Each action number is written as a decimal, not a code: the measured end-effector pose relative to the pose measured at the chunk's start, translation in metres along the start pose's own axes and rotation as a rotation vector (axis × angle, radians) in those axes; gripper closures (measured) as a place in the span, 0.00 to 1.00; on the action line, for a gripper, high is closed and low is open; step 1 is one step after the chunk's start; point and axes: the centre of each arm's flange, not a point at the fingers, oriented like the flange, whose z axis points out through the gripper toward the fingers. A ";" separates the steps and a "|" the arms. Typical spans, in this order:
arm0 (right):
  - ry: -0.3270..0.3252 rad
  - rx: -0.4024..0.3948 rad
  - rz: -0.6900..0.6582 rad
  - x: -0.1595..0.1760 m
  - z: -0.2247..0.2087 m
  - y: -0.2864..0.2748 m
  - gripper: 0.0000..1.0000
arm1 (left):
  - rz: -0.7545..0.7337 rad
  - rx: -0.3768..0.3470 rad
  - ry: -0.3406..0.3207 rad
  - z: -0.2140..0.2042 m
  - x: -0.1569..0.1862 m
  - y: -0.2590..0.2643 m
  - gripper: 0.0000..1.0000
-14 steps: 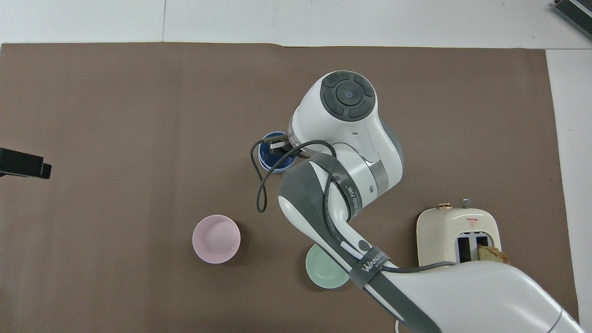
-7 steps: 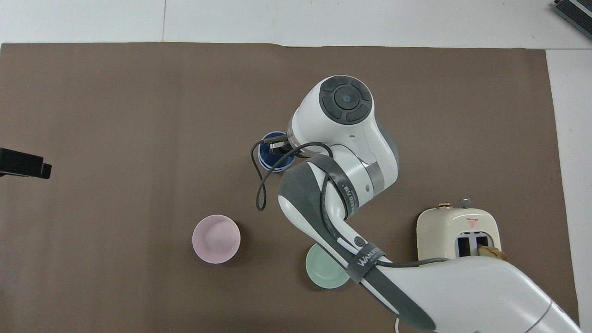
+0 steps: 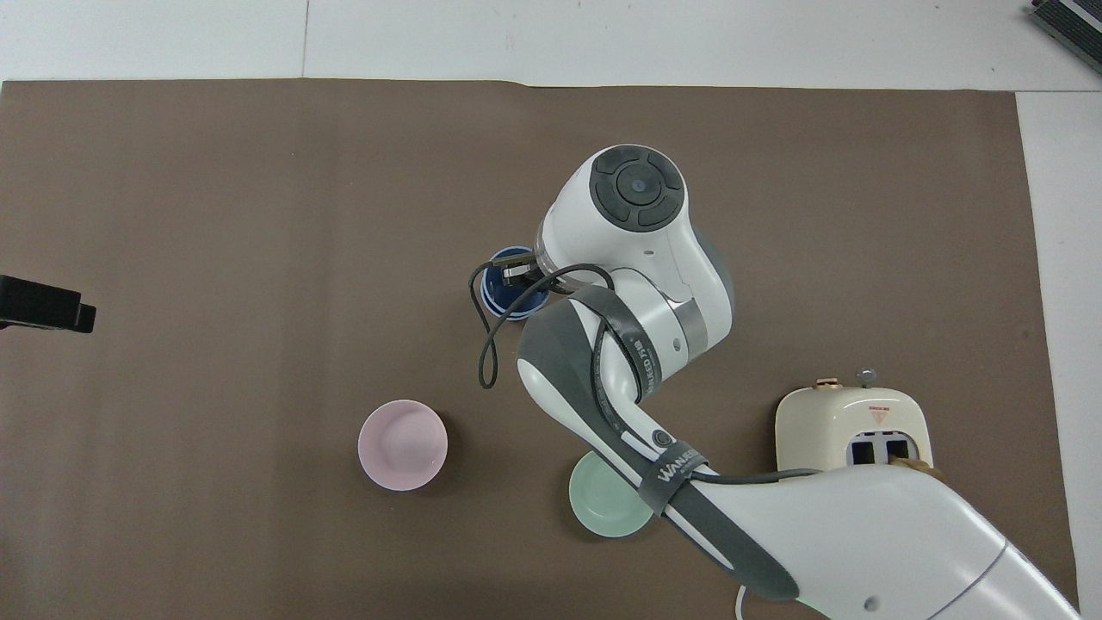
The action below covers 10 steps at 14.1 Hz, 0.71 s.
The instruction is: Stack blue cups with both arms
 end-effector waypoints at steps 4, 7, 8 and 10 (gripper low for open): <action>0.000 0.000 0.000 0.000 0.000 0.000 0.63 | 0.000 0.000 0.000 0.000 0.000 0.000 0.00; 0.001 -0.001 0.000 0.000 0.000 0.000 0.61 | 0.000 0.000 0.000 0.000 0.000 0.000 0.00; 0.003 -0.001 0.001 0.001 -0.001 0.001 0.57 | 0.000 0.000 0.000 0.000 0.000 0.000 0.00; 0.006 -0.005 0.008 0.003 -0.007 0.006 0.36 | 0.000 0.000 0.000 0.000 0.000 0.000 0.00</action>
